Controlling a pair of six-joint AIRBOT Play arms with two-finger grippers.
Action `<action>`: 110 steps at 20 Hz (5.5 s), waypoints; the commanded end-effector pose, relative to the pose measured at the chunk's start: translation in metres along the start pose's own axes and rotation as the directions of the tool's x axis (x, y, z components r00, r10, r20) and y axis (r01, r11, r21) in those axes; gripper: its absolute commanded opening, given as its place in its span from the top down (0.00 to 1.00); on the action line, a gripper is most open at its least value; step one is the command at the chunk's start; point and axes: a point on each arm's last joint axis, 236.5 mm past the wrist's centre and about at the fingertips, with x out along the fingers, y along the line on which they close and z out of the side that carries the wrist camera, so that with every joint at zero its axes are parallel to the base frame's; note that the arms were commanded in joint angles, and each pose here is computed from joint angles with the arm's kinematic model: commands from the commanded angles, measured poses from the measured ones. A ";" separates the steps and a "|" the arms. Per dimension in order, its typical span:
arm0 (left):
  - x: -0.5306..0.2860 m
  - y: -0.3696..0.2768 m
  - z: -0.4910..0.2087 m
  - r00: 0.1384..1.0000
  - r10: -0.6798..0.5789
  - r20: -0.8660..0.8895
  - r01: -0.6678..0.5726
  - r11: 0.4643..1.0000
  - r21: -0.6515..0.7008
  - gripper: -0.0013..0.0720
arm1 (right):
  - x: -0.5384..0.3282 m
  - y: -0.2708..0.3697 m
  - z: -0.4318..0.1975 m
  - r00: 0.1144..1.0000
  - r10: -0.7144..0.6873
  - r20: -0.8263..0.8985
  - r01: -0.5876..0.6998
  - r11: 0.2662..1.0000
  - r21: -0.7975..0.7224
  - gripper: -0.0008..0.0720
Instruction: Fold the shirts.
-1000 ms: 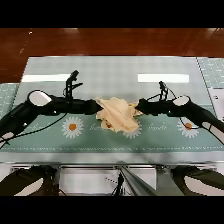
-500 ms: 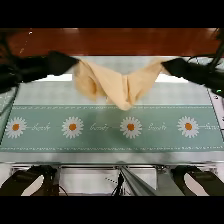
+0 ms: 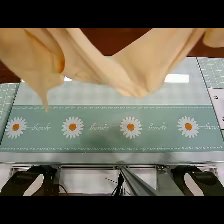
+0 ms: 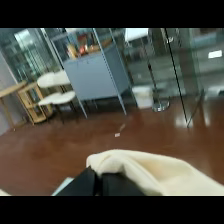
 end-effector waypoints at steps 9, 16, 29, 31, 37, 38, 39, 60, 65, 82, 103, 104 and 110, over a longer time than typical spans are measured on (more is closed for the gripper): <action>-0.097 0.041 -0.097 0.801 0.385 -0.459 -0.398 0.915 0.073 0.95 | -0.092 -0.044 -0.066 0.818 -0.407 -0.407 0.393 0.911 -0.123 0.95; -0.116 0.057 -0.173 0.627 0.333 -0.704 -0.450 0.893 0.022 0.95 | -0.141 -0.084 -0.149 0.464 -0.462 -0.756 0.487 0.846 -0.218 0.95; -0.075 0.177 -0.317 0.399 0.287 -0.871 -0.541 0.840 0.029 0.95 | -0.048 -0.203 -0.250 0.199 -0.338 -0.920 0.449 0.866 -0.221 0.95; -0.058 0.205 -0.346 0.358 0.264 -0.896 -0.548 0.836 0.027 0.95 | -0.026 -0.226 -0.276 0.192 -0.310 -0.931 0.453 0.870 -0.196 0.95; -0.038 0.266 -0.439 0.222 0.183 -0.958 -0.626 0.780 0.004 0.95 | 0.030 -0.268 -0.336 0.259 -0.239 -0.936 0.485 0.870 -0.088 0.95; -0.039 0.269 -0.450 0.198 0.163 -0.967 -0.633 0.774 0.001 0.95 | 0.034 -0.272 -0.340 0.266 -0.237 -0.934 0.493 0.866 -0.079 0.95; -0.038 0.270 -0.455 0.189 0.143 -0.971 -0.640 0.768 -0.011 0.94 | 0.038 -0.274 -0.343 0.274 -0.233 -0.933 0.497 0.865 -0.070 0.95; -0.062 0.093 -0.518 0.533 -0.264 -0.804 -0.710 0.376 -0.595 0.16 | 0.040 -0.276 -0.345 0.281 -0.236 -0.930 0.478 0.875 -0.077 0.95; -0.046 0.081 -0.550 0.504 -0.241 -0.830 -0.739 0.377 -0.558 0.16 | 0.043 -0.270 -0.348 0.279 -0.230 -0.932 0.461 0.884 -0.080 0.95; 0.005 0.092 -0.583 0.512 -0.227 -0.829 -0.777 0.290 -0.559 0.68 | 0.047 -0.271 -0.349 0.277 -0.257 -0.926 0.439 0.891 -0.116 0.95; -0.046 0.028 -0.112 0.940 -0.092 -0.329 -0.070 0.891 -0.449 0.95 | 0.019 -0.142 -0.061 0.824 -0.470 -0.317 0.363 0.867 -0.341 0.95; -0.049 0.022 -0.098 0.947 -0.067 -0.315 -0.074 0.906 -0.416 0.95 | 0.006 -0.125 -0.040 0.849 -0.463 -0.255 0.366 0.862 -0.350 0.95; -0.060 -0.039 -0.050 0.960 -0.046 -0.276 -0.022 0.971 -0.239 0.95 | -0.071 -0.061 -0.007 0.874 -0.461 -0.155 0.387 0.852 -0.353 0.95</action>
